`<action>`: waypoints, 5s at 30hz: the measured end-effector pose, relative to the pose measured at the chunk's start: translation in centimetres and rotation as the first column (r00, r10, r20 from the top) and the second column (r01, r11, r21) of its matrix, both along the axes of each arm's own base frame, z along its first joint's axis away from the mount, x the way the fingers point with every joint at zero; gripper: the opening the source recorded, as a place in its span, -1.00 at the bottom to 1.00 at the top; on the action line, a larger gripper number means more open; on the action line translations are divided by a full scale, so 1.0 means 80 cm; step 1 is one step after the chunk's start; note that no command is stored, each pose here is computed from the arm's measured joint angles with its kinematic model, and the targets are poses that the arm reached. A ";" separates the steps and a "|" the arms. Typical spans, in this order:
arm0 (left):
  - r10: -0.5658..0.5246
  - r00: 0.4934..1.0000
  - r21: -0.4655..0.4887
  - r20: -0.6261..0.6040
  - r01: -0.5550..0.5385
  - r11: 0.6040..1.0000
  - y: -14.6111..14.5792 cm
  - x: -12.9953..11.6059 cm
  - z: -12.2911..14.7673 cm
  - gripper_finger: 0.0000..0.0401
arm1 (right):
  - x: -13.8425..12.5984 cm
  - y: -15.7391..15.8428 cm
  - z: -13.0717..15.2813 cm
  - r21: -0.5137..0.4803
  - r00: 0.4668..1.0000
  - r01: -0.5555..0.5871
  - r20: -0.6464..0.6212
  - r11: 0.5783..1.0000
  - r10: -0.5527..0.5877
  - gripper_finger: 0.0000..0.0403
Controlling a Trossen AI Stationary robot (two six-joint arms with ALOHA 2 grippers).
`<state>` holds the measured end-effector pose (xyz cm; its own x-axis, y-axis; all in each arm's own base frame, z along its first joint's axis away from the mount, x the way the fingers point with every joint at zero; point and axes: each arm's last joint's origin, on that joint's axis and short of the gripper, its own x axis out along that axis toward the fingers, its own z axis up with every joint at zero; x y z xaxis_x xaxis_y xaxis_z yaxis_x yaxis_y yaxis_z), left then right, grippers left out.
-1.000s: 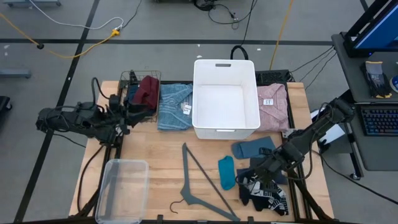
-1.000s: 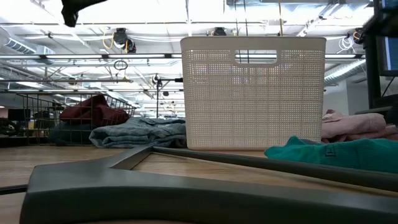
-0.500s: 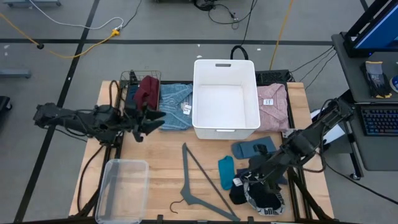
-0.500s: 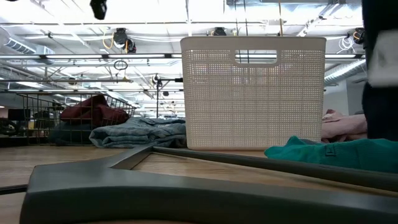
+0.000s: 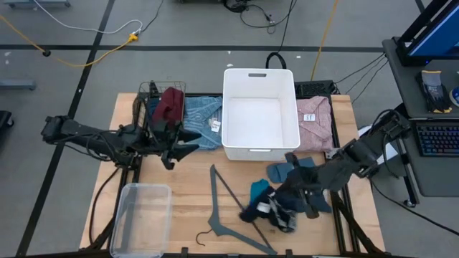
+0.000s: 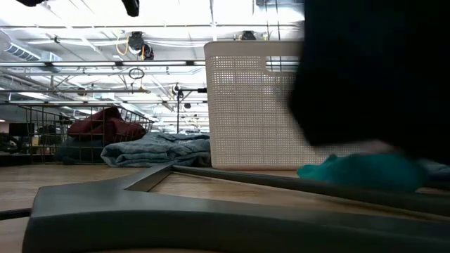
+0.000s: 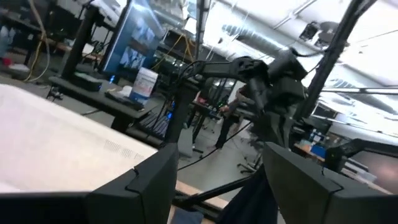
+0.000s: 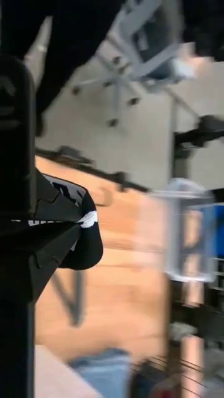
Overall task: Pick & Place Cloths
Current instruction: Put the dark blue underpants into the wire basket
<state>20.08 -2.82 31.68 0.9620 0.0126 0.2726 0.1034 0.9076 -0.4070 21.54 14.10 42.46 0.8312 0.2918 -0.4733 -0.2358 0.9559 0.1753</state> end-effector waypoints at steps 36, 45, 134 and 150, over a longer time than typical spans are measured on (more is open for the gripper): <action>-0.078 0.994 0.508 0.077 0.028 0.861 -0.056 0.050 0.146 0.19 | 0.111 -0.094 0.081 0.326 0.736 -0.176 0.670 0.929 -0.096 -1.00; -0.131 0.991 0.560 -0.013 0.116 0.821 -0.067 0.077 0.164 0.19 | 0.127 -0.096 0.070 0.345 0.760 -0.186 0.644 0.920 -0.088 -1.00; -0.090 0.988 0.374 -0.124 0.130 0.918 -0.017 0.005 0.196 -0.99 | 0.146 -0.059 -0.008 0.380 0.958 -0.280 0.176 0.882 0.228 -0.69; 0.492 0.869 0.503 -0.049 -0.404 0.764 0.019 -0.068 0.219 -1.00 | 0.106 -0.020 -0.017 0.022 0.982 0.148 0.114 0.989 -0.149 -1.00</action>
